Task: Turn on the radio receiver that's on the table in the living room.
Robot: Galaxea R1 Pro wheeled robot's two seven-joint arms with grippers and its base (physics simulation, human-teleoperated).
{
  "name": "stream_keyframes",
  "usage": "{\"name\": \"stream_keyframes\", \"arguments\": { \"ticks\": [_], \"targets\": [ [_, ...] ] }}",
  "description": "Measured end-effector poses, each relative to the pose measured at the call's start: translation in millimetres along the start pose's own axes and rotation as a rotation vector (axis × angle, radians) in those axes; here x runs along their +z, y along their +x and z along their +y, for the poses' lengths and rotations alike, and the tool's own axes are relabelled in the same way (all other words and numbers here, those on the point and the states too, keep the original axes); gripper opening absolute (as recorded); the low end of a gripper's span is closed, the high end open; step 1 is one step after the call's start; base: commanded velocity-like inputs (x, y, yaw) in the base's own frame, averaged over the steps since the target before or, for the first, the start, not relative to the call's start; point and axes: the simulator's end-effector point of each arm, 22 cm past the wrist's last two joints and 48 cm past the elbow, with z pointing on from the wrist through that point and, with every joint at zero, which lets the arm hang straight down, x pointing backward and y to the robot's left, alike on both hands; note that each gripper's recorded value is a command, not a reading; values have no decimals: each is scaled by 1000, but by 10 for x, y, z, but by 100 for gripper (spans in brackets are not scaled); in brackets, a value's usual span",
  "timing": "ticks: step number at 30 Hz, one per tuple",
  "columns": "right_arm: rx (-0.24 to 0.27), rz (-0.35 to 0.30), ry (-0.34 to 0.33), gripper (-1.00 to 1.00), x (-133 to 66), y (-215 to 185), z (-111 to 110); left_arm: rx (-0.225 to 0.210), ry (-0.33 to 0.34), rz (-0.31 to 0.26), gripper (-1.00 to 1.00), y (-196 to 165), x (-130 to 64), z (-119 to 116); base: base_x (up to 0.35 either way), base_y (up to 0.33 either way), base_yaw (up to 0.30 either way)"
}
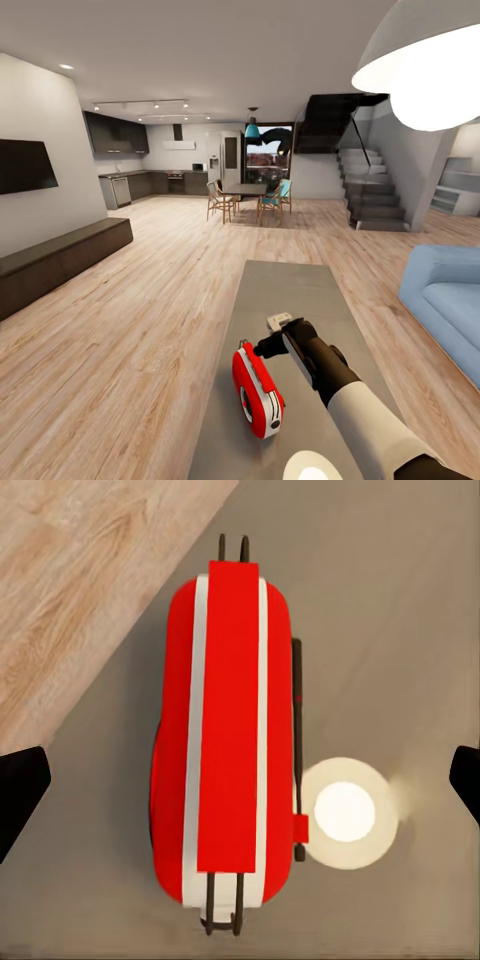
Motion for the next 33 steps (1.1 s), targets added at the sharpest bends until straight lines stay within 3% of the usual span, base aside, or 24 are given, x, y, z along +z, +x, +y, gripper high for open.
{"name": "stream_keyframes", "arguments": {
  "ticks": [11, 17, 33],
  "targets": [
    [10, 34, -3, 100, 79, 148, -25, -8, 3, -3, 100, -26, 9, 22, 0, 0, 0],
    [12, 37, -84, 100, 77, 188, 68, -11, 1, -15, 100, -79, 16, 35, 0, 0, 0],
    [5, -7, -64, 100, 73, 137, -111, -13, 1, -16, 100, -79, 15, 28, 0, 0, 0]
  ]
}}
